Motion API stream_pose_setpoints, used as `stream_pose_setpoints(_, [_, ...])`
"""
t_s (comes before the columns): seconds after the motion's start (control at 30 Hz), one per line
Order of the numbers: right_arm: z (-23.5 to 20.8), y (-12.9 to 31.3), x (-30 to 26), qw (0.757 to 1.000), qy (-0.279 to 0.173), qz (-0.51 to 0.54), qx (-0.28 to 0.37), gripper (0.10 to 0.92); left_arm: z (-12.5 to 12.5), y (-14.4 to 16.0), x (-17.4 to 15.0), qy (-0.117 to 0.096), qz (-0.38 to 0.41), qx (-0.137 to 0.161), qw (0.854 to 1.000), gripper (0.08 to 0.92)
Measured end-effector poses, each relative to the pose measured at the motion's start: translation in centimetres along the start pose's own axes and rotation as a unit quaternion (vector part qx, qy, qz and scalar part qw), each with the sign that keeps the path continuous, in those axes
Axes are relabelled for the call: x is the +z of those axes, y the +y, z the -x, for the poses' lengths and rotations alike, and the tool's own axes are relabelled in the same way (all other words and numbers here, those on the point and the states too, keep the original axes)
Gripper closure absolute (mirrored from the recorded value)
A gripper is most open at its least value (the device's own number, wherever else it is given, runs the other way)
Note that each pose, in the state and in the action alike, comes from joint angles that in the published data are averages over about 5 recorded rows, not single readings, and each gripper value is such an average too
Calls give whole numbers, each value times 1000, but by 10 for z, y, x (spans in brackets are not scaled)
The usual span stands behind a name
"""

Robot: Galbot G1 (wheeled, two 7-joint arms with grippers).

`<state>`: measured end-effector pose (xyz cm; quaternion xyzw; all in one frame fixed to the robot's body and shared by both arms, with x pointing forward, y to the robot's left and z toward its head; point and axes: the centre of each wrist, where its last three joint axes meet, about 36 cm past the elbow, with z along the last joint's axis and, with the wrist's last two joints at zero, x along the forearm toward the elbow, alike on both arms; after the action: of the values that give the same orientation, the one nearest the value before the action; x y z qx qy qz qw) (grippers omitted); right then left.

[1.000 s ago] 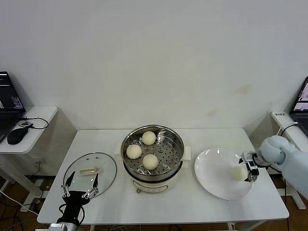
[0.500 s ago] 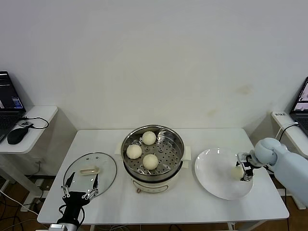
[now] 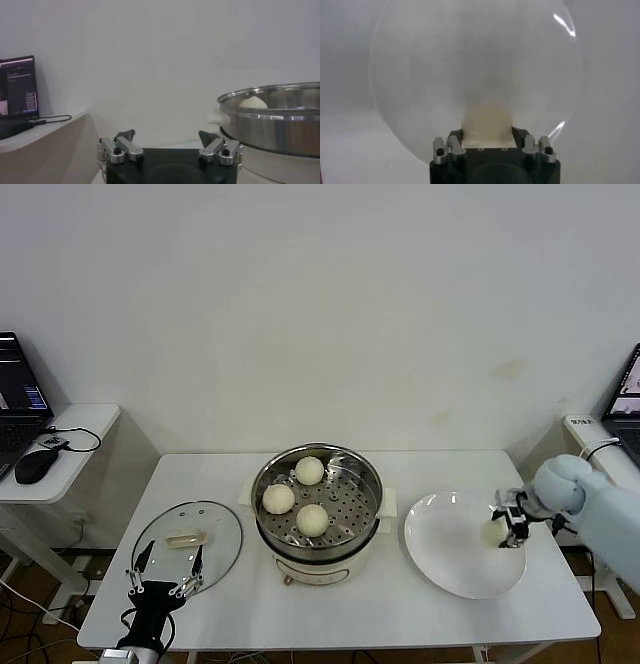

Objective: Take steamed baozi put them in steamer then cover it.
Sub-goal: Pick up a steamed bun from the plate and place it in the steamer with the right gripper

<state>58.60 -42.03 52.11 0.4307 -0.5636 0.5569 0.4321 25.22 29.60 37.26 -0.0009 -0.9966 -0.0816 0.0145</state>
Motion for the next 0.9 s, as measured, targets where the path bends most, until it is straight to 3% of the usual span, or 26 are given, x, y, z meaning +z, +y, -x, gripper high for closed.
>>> stream_pose_setpoints(0.5, [-122,-51,-101,992,-100,-35,61,386,7,-7,-1,-6,-7,6,1000,177])
stream_pose_setpoints(0.9, [-144,-71,-219,985,-154,-63,45,379,8,-5,-2,-12,-3,0,1000,177])
